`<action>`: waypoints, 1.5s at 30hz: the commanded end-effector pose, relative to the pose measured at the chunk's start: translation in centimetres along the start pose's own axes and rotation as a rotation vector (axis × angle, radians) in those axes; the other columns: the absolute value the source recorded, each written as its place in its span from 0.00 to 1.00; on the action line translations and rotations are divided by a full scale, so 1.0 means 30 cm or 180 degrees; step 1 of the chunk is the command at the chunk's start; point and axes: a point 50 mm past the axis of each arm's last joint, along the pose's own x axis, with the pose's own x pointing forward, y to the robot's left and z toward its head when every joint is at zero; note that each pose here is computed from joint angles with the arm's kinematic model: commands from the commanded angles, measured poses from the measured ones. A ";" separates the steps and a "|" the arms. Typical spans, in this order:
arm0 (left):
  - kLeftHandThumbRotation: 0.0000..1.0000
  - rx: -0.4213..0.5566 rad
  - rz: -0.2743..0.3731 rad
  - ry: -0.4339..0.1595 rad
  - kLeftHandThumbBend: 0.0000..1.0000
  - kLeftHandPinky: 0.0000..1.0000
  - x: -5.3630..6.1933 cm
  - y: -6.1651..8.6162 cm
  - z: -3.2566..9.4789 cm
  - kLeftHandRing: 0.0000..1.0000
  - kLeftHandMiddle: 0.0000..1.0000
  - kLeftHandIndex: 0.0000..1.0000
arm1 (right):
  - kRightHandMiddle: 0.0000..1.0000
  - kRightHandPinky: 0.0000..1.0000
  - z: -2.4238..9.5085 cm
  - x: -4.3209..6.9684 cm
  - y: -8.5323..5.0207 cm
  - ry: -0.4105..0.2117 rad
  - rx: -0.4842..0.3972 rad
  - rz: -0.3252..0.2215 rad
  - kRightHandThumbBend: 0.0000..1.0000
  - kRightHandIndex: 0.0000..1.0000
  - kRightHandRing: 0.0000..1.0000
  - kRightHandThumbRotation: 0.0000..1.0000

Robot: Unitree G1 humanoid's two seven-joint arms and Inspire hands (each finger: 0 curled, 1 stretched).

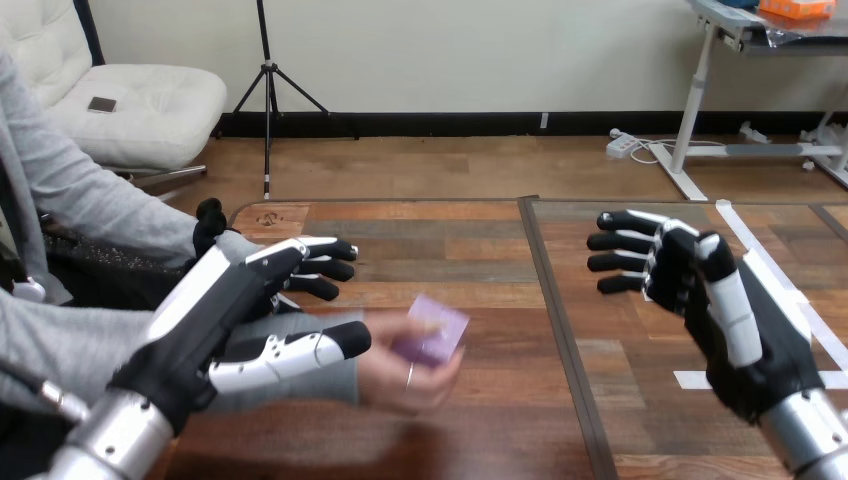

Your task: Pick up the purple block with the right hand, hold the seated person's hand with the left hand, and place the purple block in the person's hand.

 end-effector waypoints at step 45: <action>0.97 -0.1484 0.1189 -0.0547 0.59 0.86 -0.171 -0.089 -0.030 0.89 0.84 0.82 | 0.79 0.74 -0.021 -0.097 0.119 -0.0150 0.0558 -0.0295 0.84 0.80 0.77 1.00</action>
